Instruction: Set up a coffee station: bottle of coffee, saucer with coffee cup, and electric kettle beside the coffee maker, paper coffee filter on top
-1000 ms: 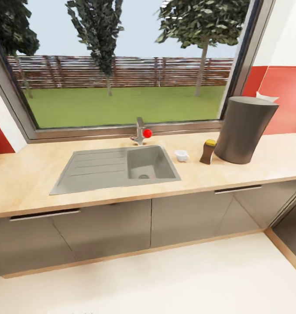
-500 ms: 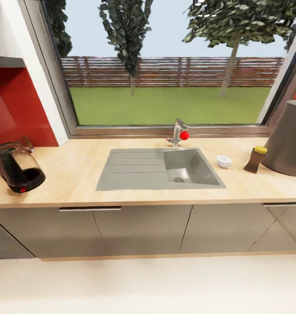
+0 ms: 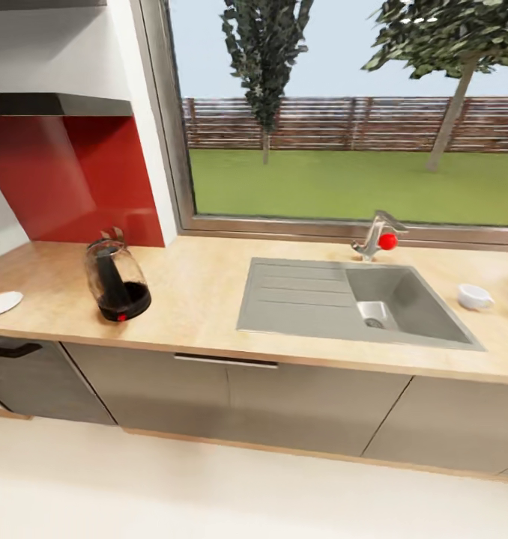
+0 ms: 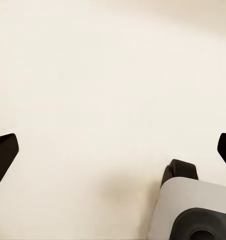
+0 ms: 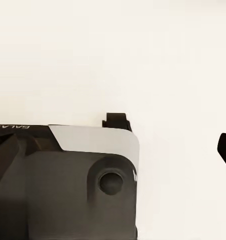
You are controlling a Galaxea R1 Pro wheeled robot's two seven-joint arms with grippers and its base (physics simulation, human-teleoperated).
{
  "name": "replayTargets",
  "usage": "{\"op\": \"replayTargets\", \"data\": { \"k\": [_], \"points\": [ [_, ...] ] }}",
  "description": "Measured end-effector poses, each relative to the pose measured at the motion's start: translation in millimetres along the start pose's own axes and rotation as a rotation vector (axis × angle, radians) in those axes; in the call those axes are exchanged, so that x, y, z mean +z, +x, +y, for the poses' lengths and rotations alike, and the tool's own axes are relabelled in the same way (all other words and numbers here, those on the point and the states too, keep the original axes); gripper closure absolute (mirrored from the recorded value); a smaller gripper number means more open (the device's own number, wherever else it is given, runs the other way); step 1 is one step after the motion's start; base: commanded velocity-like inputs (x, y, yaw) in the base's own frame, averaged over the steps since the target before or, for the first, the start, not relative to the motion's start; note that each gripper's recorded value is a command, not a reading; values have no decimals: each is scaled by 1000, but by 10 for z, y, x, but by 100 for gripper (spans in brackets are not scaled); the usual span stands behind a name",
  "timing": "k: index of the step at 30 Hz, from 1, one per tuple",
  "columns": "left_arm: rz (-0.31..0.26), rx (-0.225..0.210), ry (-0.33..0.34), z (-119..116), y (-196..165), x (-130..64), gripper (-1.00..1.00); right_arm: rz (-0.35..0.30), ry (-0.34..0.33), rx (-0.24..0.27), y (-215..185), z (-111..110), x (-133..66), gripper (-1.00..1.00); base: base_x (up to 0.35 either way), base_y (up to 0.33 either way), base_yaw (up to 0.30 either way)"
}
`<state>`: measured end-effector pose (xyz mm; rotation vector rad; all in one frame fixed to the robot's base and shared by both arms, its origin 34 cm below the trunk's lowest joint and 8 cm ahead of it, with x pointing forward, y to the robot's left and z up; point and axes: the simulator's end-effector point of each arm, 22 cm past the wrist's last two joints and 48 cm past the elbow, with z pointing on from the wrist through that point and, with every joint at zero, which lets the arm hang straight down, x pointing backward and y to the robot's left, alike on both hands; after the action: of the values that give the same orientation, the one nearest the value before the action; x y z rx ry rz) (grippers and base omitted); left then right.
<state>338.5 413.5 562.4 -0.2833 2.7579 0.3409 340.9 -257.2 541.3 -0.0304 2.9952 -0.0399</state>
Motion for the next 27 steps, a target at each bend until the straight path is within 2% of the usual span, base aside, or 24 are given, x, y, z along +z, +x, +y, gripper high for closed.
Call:
{"op": "replayTargets", "data": {
  "k": [8, 24, 27],
  "points": [
    [0, 0, 1, -6, 1, 0, -100, 0, 0, 0, 0, 1, 0, -100, 134, 348, 205],
    [-7, 2, 3, -19, -22, 1, -100, 0, 0, 0, 2, 2, -1, -100, 202, 281, 15],
    [-5, -2, 15, -112, -5, -5, -100, 1, 0, 0, 2, 1, 1, -100, 42, 272, 0]
  ]
}}
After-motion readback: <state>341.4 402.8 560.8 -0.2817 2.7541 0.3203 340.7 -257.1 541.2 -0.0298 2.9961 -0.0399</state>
